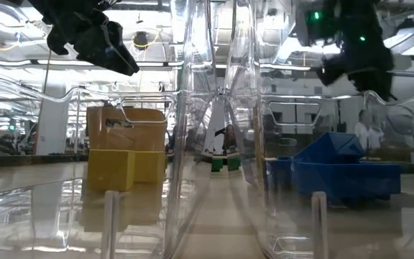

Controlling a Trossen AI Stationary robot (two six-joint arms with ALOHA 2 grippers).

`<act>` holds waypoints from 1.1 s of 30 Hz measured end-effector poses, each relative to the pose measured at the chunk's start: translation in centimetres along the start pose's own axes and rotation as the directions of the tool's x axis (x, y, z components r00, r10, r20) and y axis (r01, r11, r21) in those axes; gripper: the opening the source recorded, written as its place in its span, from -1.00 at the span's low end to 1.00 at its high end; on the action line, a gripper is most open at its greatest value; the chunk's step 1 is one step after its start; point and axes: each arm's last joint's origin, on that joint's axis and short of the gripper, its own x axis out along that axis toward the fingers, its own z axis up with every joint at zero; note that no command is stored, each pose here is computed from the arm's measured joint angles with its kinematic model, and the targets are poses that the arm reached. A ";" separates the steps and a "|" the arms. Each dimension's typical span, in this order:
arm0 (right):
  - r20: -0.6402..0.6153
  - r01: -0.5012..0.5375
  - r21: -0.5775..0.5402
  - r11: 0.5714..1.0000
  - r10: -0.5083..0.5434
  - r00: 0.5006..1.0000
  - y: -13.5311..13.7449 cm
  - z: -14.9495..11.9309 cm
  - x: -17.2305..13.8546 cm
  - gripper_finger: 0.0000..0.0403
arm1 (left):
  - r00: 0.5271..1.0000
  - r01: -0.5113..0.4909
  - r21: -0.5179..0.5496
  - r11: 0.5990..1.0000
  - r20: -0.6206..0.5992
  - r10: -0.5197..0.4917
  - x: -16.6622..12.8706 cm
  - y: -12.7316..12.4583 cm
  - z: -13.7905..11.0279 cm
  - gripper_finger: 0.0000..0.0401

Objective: Sort blocks
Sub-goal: Put the green game piece into the blue bin

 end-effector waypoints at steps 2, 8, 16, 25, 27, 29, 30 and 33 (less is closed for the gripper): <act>0.104 -0.019 0.022 1.000 0.016 0.994 -0.2 0.3 -0.8 -0.50 | 1.000 0.000 0.000 1.000 0.000 0.000 0.0 0.0 0.0 -0.09; 0.389 -0.076 0.048 0.996 0.051 0.920 -0.3 1.3 -2.5 -0.50 | 1.000 0.000 0.000 1.000 0.000 0.000 0.0 0.0 0.0 -0.09; 0.659 -0.005 0.002 1.000 0.003 0.752 -0.8 2.6 -4.6 -0.49 | 1.000 0.000 -0.010 1.000 -0.003 -0.001 0.0 0.0 0.0 -0.09; 0.760 0.007 0.037 0.999 -0.033 0.650 -5.1 6.7 -4.6 -0.49 | 1.000 0.001 -0.033 0.999 -0.009 -0.002 0.0 0.0 -0.1 -0.09; 0.743 -0.015 0.050 0.999 -0.027 0.669 -6.5 7.9 -3.5 -0.49 | 1.000 0.002 -0.032 0.999 -0.013 -0.002 0.0 0.0 -0.1 -0.09; 0.733 -0.030 0.064 0.997 -0.027 0.680 -7.7 9.2 -2.6 -0.49 | 1.000 0.002 -0.030 1.000 -0.018 -0.003 0.0 0.0 -0.2 -0.09; 0.726 -0.038 0.065 0.997 -0.021 0.687 -8.2 9.7 -2.1 -0.49 | 1.000 0.003 -0.033 0.999 -0.020 -0.003 0.0 0.0 -0.2 -0.09; 0.707 -0.044 0.065 0.997 -0.015 0.707 -9.2 11.3 -0.7 -0.49 | 1.000 0.003 -0.038 0.999 -0.027 -0.004 0.0 -0.1 -0.3 -0.09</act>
